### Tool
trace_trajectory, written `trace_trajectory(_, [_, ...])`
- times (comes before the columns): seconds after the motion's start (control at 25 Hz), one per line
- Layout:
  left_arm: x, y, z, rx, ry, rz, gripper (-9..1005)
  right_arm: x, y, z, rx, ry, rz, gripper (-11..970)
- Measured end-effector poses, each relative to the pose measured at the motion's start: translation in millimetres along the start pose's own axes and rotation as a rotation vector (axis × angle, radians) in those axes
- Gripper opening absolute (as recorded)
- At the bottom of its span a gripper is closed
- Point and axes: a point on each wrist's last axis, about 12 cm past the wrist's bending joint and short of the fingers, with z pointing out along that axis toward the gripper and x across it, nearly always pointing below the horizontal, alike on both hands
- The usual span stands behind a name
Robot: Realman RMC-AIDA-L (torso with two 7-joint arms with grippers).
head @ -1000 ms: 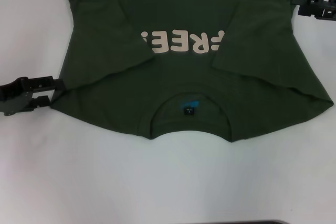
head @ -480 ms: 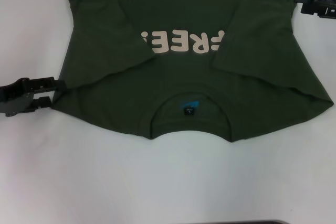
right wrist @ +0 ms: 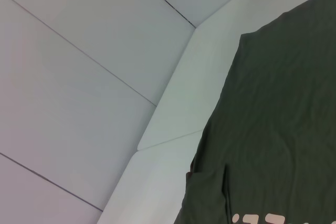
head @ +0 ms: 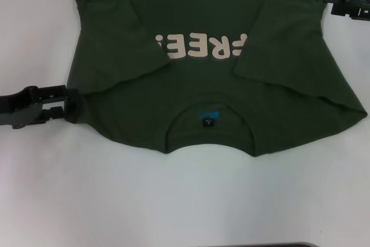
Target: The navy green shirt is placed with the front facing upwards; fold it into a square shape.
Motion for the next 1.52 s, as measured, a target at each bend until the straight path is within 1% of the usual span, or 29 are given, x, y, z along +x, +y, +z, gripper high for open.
trace_trajectory(0.32, [0.5, -4.3, -0.3, 0.037, 0.005, 0.009, 781, 0.1, 0.0, 0.1, 0.000, 0.000, 0.001, 928])
trace_trajectory(0.72, [-2.6, 3.1, -6.1, -0.007, -0.037, -0.002, 781, 1.2, 0.3, 2.0, -0.005, 0.003, 0.003, 927])
trace_trajectory(1.04, [-5.9, 5.2, -10.0, -0.022, -0.065, -0.004, 781, 0.8, 1.0, 3.3, -0.008, 0.006, 0.002, 927])
trace_trajectory(1.52, [-6.4, 5.5, -6.2, -0.040, -0.056, -0.022, 782, 0.9, 0.0, 2.2, -0.008, 0.004, 0.009, 927])
